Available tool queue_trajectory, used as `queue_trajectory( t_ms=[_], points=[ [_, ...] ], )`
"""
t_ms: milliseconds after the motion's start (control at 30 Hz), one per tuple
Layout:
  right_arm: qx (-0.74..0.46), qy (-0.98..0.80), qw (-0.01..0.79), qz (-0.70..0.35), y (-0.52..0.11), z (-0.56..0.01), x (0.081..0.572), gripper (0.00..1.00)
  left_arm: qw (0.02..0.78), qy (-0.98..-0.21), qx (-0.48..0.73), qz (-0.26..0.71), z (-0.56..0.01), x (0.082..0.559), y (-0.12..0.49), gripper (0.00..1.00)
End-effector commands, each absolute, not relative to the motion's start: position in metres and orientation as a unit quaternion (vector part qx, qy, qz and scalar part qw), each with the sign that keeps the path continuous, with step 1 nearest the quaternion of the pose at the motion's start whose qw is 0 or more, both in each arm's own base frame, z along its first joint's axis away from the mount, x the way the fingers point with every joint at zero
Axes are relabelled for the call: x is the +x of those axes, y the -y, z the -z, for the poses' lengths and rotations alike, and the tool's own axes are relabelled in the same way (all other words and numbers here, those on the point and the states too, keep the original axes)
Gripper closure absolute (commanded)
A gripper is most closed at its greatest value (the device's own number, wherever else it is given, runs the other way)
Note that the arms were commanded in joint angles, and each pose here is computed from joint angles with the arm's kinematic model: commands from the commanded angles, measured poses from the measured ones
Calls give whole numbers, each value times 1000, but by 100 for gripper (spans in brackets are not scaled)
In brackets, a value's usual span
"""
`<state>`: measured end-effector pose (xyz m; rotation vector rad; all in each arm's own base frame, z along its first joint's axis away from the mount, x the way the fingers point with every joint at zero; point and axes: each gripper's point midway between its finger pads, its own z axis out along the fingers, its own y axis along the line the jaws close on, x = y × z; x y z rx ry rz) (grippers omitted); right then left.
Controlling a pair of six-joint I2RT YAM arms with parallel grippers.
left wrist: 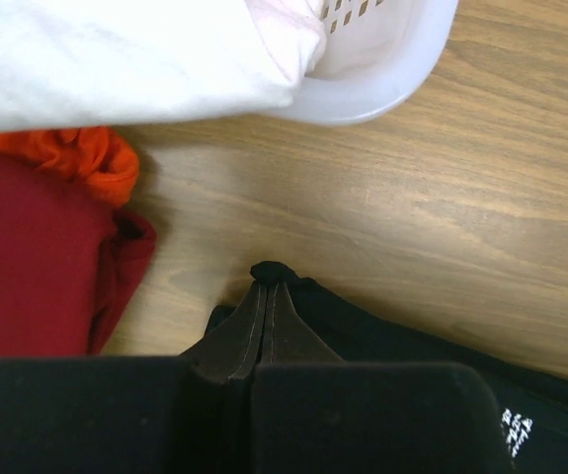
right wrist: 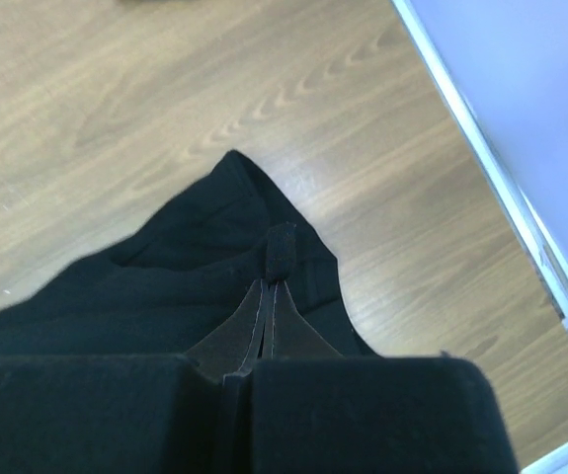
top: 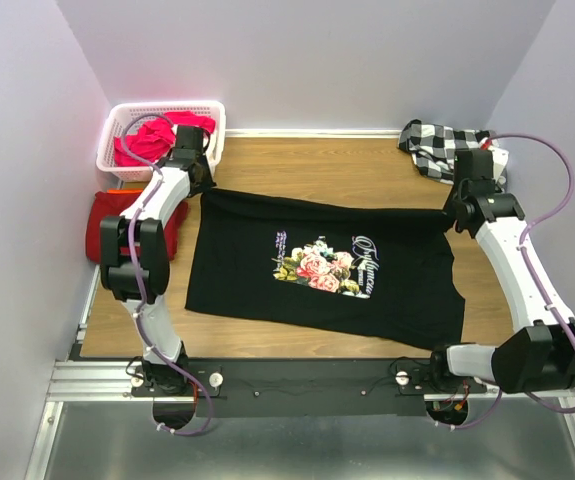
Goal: Fold and stack the t-shirts
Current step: Fold the other side of the tshirt into a rectangle
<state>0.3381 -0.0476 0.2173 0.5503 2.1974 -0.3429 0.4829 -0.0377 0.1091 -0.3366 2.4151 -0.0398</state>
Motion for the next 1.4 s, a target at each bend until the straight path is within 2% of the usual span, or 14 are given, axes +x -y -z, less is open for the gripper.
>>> queue_trajectory(
  t_ms=[0, 467, 633, 967, 1367],
  points=[
    [234, -881, 386, 139, 49, -202, 316, 99, 362, -921, -141, -3, -132, 467, 25, 100],
    [244, -912, 311, 110, 34, -157, 275, 99, 283, -946, -157, -10, -72, 404, 23, 100],
    [246, -919, 289, 108, 31, -153, 271, 99, 266, -951, -160, -7, -63, 395, 25, 100],
    [259, -943, 179, 107, 20, -122, 237, 99, 236, -958, -166, -1, -47, 378, 28, 100],
    [283, -947, 120, 95, 10, -106, 213, 99, 208, -963, -171, -8, -35, 364, 27, 100]
  ],
)
